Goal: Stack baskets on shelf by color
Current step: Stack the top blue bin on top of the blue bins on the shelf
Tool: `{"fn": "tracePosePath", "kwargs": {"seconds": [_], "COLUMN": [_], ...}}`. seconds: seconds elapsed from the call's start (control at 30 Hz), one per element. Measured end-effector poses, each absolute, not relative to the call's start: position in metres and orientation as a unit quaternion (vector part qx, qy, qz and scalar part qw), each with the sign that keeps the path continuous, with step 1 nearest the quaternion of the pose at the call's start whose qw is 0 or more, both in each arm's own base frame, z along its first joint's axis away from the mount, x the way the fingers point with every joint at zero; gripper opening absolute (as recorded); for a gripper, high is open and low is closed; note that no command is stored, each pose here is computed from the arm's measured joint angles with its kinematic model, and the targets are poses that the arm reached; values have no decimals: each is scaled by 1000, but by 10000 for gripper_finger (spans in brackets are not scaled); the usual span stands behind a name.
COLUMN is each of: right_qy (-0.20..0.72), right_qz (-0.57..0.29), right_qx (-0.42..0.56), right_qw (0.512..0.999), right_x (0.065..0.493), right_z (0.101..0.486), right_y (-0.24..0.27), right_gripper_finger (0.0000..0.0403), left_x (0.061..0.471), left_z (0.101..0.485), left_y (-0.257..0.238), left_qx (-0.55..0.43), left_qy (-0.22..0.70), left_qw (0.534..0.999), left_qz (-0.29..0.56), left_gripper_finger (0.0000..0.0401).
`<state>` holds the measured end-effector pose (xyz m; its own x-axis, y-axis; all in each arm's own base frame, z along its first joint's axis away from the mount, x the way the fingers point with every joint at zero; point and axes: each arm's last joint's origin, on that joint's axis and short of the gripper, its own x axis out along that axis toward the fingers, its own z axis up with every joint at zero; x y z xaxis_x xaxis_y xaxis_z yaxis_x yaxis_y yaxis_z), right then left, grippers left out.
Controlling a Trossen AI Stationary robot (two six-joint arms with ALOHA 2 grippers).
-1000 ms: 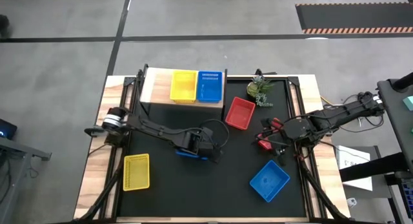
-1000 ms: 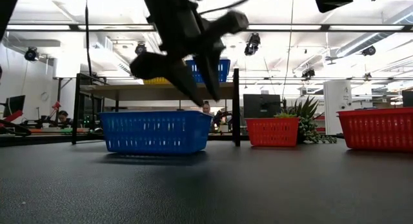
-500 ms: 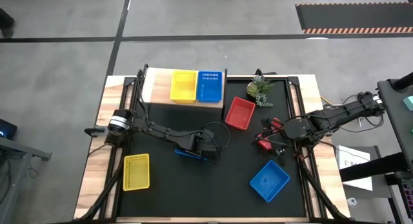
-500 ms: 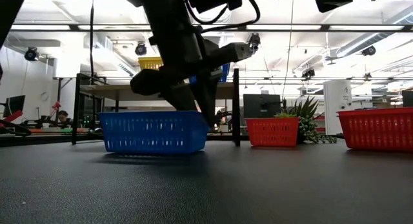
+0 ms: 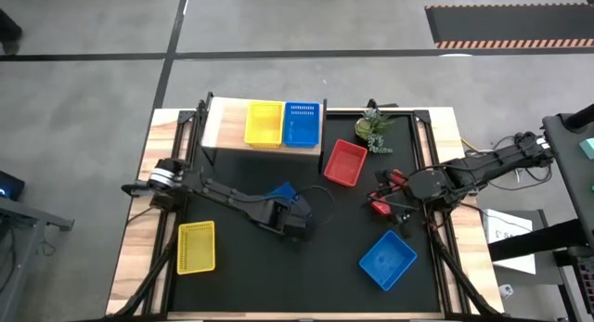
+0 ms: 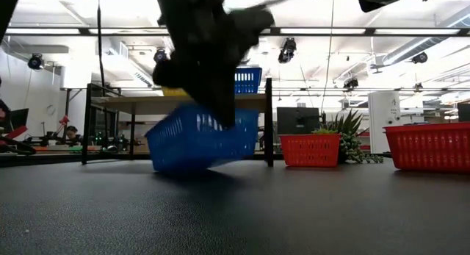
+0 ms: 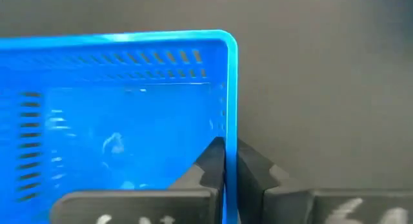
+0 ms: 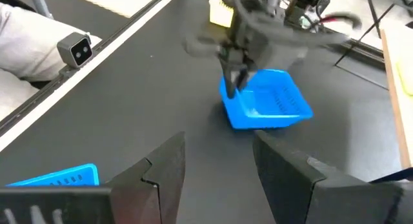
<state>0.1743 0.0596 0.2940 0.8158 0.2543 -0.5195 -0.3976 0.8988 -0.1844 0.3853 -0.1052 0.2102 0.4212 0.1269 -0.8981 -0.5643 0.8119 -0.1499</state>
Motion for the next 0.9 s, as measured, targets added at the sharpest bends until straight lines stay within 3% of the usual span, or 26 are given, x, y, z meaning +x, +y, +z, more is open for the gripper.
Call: {"fn": "tracePosePath", "kwargs": {"seconds": [0.13,0.23,0.53,0.9], "right_qy": [222,221,218,222], "right_qz": [175,174,173,172], "right_qx": [-151,-149,-143,-137], "right_qw": [947,948,950,950], "right_x": [177,178,181,183], "right_z": [296,293,292,291], "right_y": [61,61,62,63], "right_gripper_finger": [171,171,171,171], "left_x": [372,363,346,350], "left_z": [233,253,319,379], "left_y": [-115,-132,-172,-160], "left_qx": [-193,-166,-2,204], "left_qy": [504,501,428,332], "left_qw": [825,845,898,912], "left_qz": [167,87,-99,-125], "left_gripper_finger": [1,1,1,1]}}
